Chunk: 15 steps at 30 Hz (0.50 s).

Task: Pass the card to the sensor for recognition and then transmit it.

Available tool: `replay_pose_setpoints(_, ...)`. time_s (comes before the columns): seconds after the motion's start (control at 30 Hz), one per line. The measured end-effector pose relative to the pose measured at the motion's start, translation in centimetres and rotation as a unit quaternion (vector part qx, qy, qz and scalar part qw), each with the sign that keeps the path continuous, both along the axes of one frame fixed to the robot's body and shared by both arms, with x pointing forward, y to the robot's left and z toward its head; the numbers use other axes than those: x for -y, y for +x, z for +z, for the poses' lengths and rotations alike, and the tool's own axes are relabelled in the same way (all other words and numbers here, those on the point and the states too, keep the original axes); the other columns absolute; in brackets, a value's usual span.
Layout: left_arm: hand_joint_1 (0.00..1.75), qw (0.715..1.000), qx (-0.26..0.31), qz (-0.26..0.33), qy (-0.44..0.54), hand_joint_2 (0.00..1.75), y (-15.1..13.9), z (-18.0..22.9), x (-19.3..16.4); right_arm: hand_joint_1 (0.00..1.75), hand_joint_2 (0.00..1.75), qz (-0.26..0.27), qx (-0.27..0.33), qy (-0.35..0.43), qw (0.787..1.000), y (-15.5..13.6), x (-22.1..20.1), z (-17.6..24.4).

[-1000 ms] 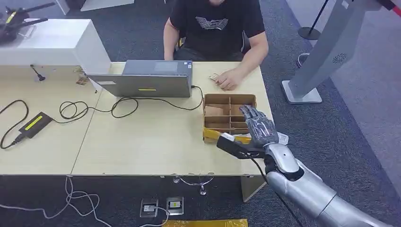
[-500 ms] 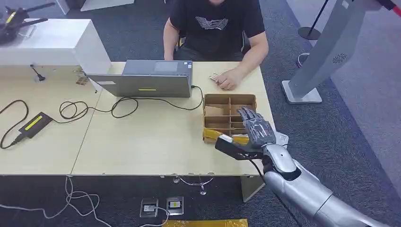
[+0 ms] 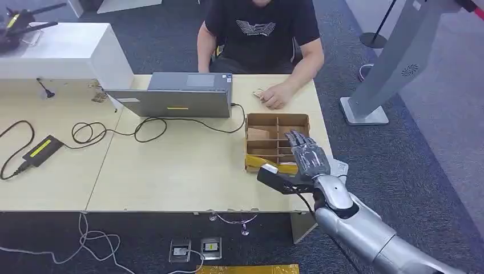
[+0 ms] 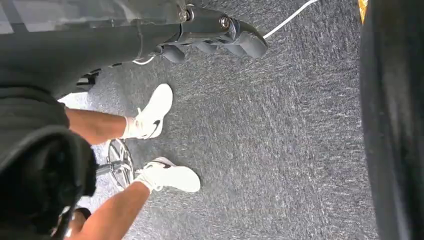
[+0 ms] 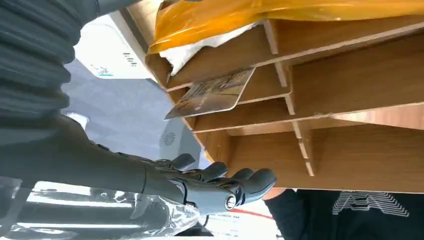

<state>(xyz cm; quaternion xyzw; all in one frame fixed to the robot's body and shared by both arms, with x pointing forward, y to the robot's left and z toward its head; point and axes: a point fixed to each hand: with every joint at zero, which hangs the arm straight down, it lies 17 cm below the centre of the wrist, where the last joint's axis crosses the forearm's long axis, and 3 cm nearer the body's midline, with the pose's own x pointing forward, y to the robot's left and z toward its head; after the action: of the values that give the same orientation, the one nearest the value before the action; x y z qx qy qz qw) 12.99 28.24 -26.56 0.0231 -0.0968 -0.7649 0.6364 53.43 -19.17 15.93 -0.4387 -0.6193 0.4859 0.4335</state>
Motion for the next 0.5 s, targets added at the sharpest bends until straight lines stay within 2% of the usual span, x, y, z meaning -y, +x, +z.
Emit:
replay_pose_setpoints(0.3, 0.0, 1.0, -0.004, -0.007, 0.0, 0.0, -0.1, 0.0, 0.0, 0.0, 1.75, -0.025, 0.032, -0.024, 0.999, 0.3, 1.2, 0.7)
replay_pose_setpoints(0.5, 0.0, 1.0, -0.003, -0.007, 0.0, 0.0, 0.0, 0.0, 0.0, 0.0, 1.75, -0.029, 0.032, -0.029, 0.999, 0.4, 1.6, 0.4)
